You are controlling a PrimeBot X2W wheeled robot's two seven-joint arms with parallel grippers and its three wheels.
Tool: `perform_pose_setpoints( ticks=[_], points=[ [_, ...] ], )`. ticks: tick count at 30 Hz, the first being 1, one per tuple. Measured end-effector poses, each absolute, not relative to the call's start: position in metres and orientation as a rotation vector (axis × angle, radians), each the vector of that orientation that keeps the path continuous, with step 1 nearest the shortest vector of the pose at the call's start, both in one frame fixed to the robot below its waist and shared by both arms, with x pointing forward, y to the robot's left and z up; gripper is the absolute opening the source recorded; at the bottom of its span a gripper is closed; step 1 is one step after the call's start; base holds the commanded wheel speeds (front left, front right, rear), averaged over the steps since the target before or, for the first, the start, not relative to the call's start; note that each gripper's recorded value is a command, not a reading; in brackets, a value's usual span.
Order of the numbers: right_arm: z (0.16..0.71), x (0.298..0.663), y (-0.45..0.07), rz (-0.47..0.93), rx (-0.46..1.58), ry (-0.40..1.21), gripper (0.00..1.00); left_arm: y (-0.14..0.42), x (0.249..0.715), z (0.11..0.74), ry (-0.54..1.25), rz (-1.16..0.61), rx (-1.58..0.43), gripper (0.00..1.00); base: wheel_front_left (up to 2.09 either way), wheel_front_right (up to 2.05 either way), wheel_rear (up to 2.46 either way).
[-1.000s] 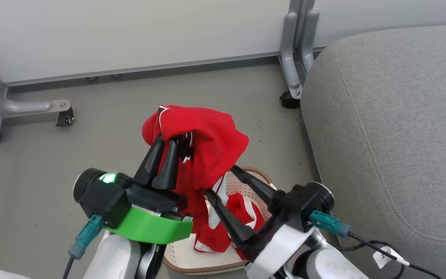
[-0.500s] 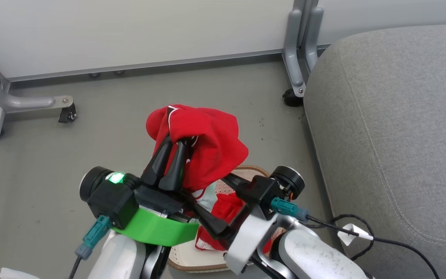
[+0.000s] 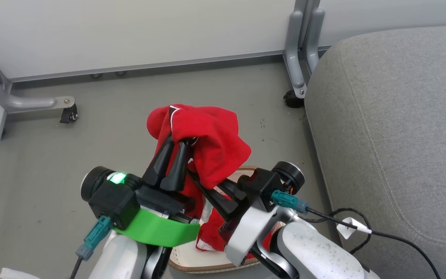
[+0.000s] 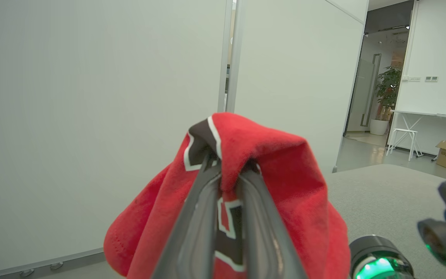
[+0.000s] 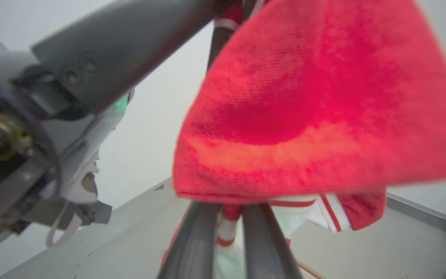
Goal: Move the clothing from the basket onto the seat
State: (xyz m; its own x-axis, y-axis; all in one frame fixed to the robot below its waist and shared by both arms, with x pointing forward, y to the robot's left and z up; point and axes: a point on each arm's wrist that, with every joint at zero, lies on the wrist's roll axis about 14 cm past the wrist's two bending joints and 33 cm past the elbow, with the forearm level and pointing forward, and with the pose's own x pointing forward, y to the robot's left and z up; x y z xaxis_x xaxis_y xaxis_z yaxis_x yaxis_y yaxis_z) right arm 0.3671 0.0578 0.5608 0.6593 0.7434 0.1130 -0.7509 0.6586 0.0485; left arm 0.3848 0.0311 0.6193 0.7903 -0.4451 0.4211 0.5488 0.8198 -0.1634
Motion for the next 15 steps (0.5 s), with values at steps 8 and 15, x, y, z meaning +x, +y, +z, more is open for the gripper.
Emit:
perform_pose_setpoints(
  ticks=[8, 15],
  points=[
    [0.5616, 0.3685, 0.0562, 0.84, 0.106, -0.089, 0.0, 0.0321, 0.3844, 0.6201, -0.381, -0.539, -0.285, 0.0, 0.0, 0.0, 0.0],
    [0.5617, 0.3703, 0.055, 0.834, 0.106, -0.091, 0.0, 0.033, 0.3841, 0.6183, -0.375, -0.535, -0.283, 1.0, 0.0, 0.0, 0.0]
  ],
)
